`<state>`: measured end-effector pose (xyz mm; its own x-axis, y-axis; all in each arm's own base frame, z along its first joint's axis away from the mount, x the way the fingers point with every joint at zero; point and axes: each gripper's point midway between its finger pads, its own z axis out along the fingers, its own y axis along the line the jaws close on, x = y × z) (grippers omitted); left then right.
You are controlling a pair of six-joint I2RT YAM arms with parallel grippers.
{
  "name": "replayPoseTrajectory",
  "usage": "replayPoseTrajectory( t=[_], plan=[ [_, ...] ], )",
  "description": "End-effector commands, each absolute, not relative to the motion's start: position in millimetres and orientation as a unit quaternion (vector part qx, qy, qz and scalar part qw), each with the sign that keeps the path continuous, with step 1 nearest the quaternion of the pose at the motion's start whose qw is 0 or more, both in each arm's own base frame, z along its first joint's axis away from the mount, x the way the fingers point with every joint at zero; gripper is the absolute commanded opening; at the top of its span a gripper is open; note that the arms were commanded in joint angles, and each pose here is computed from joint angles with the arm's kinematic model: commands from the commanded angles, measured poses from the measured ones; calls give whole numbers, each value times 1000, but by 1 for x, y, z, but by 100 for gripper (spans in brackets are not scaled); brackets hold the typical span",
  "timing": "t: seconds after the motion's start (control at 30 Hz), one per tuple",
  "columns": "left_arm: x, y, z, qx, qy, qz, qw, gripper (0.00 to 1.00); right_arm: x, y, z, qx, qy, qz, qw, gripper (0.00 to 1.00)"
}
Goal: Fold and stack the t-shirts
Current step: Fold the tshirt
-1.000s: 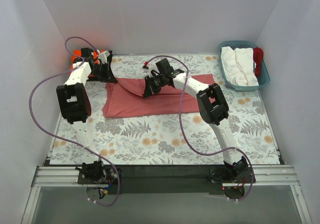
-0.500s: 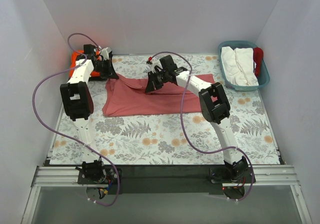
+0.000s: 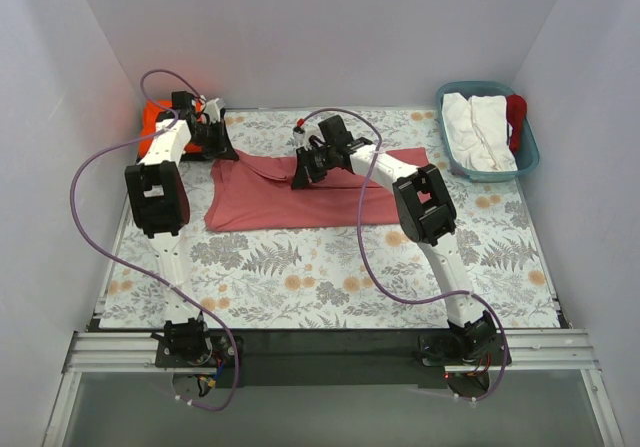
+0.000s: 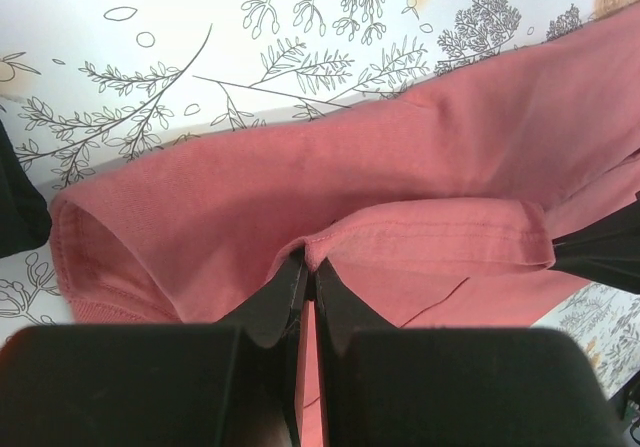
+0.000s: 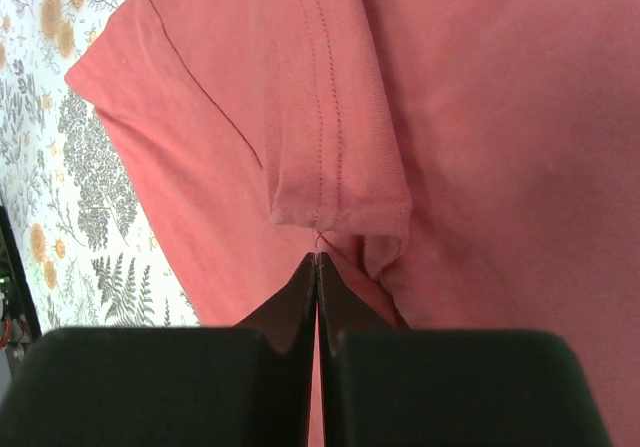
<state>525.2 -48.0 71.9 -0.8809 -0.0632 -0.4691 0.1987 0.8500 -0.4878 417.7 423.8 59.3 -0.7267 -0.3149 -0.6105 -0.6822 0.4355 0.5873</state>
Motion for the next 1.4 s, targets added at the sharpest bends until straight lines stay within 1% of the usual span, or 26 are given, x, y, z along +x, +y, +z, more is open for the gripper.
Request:
replayPoseTrajectory(
  t=[0.0,0.2,0.3,0.43,0.53,0.67,0.83,1.0,1.13,1.2,1.23,1.27,1.33,1.37],
  plan=[
    [532,-48,83,41,928,-269,257,0,437,426,75,-304,810,439,244,1],
    [516,-50,74,36,932,-273,235,0,436,425,68,-302,812,439,237,1],
    [511,-50,82,38,932,-270,238,0,433,424,72,-302,810,444,234,1],
    [491,-54,88,34,934,-280,220,0,427,423,80,-302,808,450,232,1],
    [480,-53,99,34,935,-272,223,1,423,421,84,-303,807,452,229,1],
    [461,-50,98,30,941,-263,211,2,415,417,81,-304,810,451,221,1],
    [451,-44,100,22,946,-251,203,2,407,412,81,-303,811,453,211,1],
    [445,-38,99,15,949,-254,186,2,411,404,99,-301,807,457,224,1],
    [434,-36,98,18,953,-250,172,2,402,397,101,-300,807,461,213,1],
    [430,-34,96,17,955,-245,165,4,390,397,97,-305,802,476,192,1],
    [426,-33,92,19,956,-245,159,7,386,398,95,-308,802,477,184,1],
    [424,-34,90,20,957,-246,154,9,382,397,91,-309,803,478,177,13],
    [415,-36,83,21,958,-247,142,10,377,396,87,-312,803,480,166,21],
    [412,-35,81,20,959,-247,138,12,376,395,90,-313,802,480,168,28]
  ],
)
